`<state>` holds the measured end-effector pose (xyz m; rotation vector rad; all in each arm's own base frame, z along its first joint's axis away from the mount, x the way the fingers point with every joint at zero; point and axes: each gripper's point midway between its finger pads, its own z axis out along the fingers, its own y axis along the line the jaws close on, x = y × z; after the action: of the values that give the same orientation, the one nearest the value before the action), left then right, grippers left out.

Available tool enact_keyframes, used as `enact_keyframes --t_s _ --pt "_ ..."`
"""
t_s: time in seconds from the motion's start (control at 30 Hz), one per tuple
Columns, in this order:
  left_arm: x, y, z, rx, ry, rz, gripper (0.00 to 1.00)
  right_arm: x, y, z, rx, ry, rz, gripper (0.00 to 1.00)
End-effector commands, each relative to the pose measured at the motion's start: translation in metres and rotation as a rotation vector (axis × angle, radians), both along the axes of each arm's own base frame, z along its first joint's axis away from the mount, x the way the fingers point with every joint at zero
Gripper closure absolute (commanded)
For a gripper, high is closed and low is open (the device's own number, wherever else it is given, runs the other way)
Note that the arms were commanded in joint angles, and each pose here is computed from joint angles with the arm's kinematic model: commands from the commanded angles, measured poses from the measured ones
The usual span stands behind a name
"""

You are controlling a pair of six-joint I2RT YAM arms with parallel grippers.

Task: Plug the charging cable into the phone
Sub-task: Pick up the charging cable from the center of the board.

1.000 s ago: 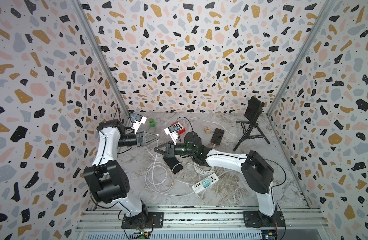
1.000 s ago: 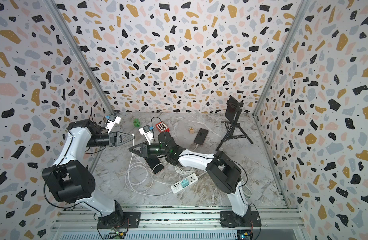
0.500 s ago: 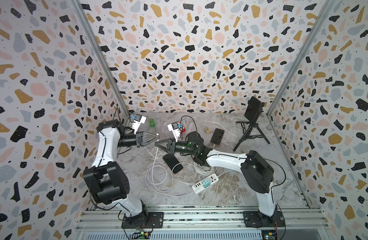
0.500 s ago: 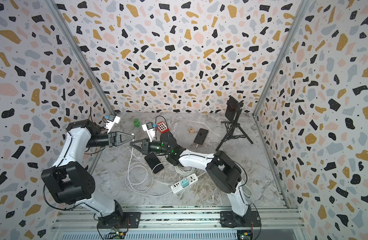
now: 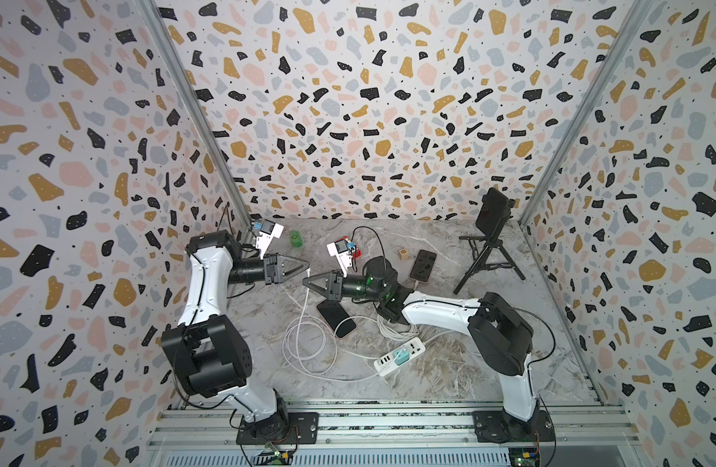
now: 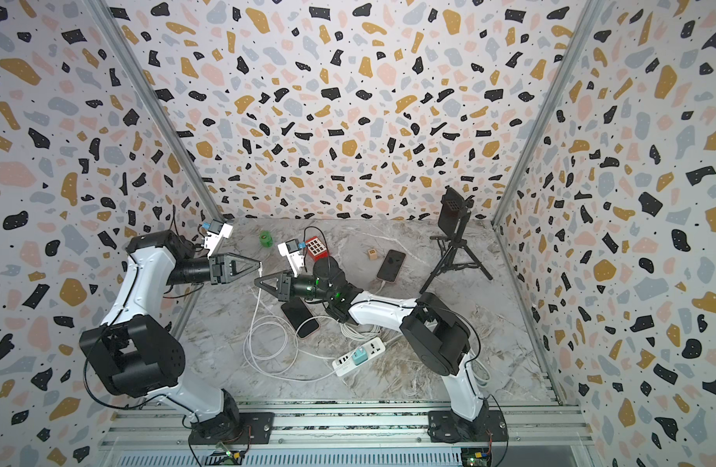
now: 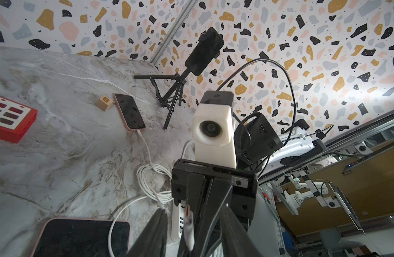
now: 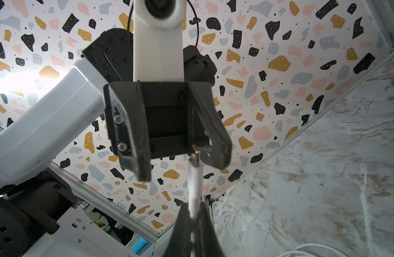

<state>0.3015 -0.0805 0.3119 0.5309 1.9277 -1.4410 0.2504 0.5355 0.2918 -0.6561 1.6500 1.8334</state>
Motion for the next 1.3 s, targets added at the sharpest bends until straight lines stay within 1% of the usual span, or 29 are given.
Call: enact_keyframes --t_s 0.0,0.2,0.43,0.67,0.73,0.83,0.87,1.03,1.1,1.2,1.27 --pt "-0.014 -0.004 0.009 -0.071 0.166 0.006 0.59 -0.011 -0.006 0.029 0.061 -0.04 0.039 1.0" --pt "-0.014 -0.004 0.007 -0.067 0.17 0.004 0.62 -0.017 -0.001 0.031 0.061 -0.046 0.069 1.0" --pt "-0.016 -0.005 0.006 -0.063 0.168 0.002 0.74 -0.013 0.001 0.03 0.042 -0.044 0.055 1.0" --pt "-0.017 -0.005 0.0 -0.049 0.182 -0.007 0.8 -0.01 0.002 0.03 0.021 -0.056 0.038 1.0" --pt "-0.018 -0.005 -0.001 -0.047 0.186 -0.008 0.85 -0.009 0.003 0.031 0.02 -0.058 0.036 1.0" --pt "-0.019 -0.005 -0.002 -0.04 0.185 -0.009 0.98 -0.008 0.003 0.031 0.018 -0.057 0.034 1.0" --pt "-0.019 -0.005 -0.002 -0.038 0.187 -0.01 1.0 -0.008 0.003 0.03 0.017 -0.058 0.032 1.0" --pt "-0.02 -0.005 0.001 -0.038 0.18 -0.008 1.0 -0.008 0.002 0.031 0.014 -0.062 0.025 1.0" --pt "-0.019 -0.005 0.002 -0.043 0.182 -0.005 1.0 -0.007 0.001 0.032 0.014 -0.062 0.021 0.94" --pt "-0.019 -0.006 0.004 -0.045 0.179 -0.005 1.0 -0.007 -0.003 0.036 0.034 -0.062 0.014 0.75" --pt "-0.02 -0.005 0.005 -0.047 0.177 -0.003 1.0 -0.006 -0.007 0.038 0.056 -0.064 0.005 0.71"
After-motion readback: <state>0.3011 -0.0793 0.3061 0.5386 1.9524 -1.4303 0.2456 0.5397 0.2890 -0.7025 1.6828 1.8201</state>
